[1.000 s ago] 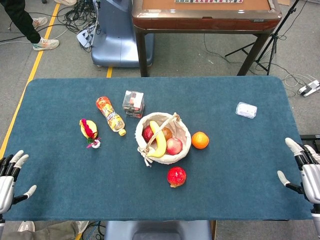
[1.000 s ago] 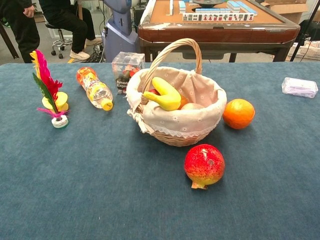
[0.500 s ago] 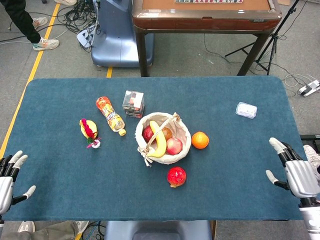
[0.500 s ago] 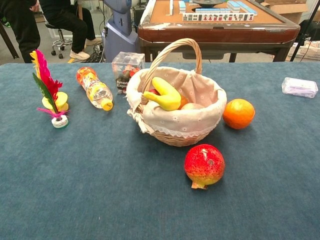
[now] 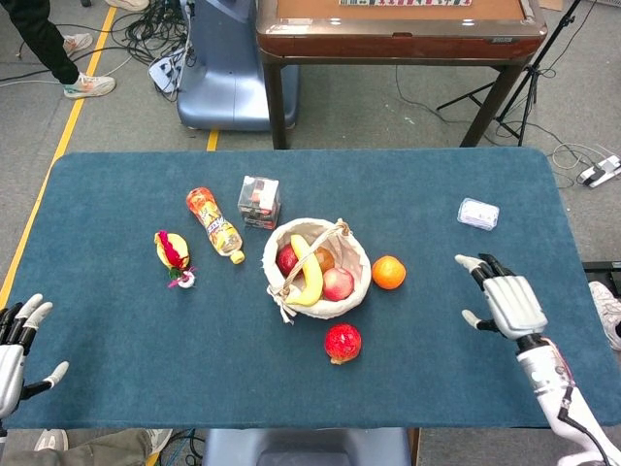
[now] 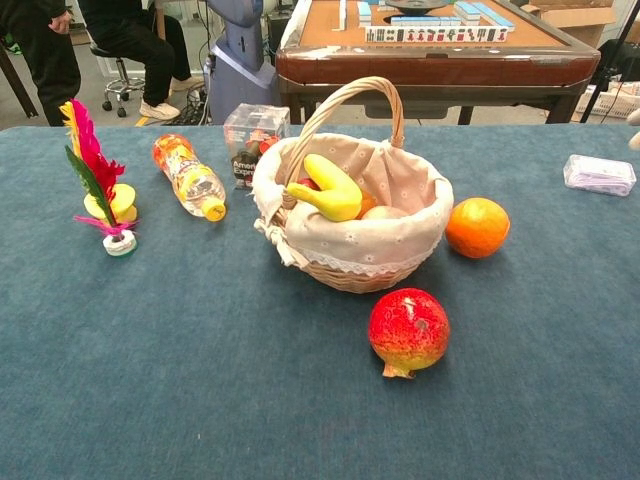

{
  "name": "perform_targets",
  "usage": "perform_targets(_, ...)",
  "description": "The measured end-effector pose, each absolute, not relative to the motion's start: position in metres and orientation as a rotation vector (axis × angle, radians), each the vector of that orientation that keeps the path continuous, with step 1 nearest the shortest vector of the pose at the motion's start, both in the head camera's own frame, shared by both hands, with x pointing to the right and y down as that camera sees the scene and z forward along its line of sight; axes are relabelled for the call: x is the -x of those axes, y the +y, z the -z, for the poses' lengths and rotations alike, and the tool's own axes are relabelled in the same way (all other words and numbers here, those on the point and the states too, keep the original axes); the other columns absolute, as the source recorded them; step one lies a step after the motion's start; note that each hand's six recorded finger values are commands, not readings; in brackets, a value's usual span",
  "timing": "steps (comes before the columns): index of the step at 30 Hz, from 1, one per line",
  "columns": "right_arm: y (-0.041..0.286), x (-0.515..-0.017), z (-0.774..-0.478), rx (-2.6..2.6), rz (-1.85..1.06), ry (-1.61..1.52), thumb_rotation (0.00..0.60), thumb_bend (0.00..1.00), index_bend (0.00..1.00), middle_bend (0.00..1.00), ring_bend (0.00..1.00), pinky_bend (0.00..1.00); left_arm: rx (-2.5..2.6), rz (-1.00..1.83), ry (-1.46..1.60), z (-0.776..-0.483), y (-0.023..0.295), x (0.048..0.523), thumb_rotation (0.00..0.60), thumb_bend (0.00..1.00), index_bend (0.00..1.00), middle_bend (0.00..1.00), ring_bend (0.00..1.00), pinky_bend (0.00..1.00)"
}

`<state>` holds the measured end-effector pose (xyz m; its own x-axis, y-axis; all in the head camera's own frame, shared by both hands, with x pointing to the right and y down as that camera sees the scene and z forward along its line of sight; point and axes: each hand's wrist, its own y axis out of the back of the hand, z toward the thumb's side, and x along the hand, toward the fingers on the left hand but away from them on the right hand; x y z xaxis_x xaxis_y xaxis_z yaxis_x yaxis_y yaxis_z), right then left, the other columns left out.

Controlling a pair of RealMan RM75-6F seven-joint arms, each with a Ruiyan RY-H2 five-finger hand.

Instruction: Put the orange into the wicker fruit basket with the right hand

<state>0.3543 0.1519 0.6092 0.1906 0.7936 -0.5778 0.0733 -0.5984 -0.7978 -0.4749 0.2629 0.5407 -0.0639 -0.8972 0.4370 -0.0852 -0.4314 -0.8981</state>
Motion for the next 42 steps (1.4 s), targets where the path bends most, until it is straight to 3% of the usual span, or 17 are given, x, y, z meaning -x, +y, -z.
perform_targets(12,0.115,-0.306,-0.664,1.825,-1.491,-0.679,0.600,0.20,0.20,0.23,0.08,0.33,1.547,1.579,1.071,-0.542,0.264,0.476,0.600,0.22,0.14,0.02,0.00,0.00)
perform_targets(34,0.111,-0.238,-0.725,1.764,-1.519,-0.466,0.600,0.21,0.21,0.23,0.08,0.33,1.532,1.612,1.083,-0.542,0.270,0.487,0.600,0.22,0.14,0.02,0.00,0.00)
perform_targets(42,0.113,-0.228,-0.741,1.759,-1.534,-0.460,0.600,0.31,0.35,0.30,0.13,0.33,1.527,1.616,1.086,-0.541,0.272,0.489,0.600,0.22,0.14,0.02,0.00,0.00)
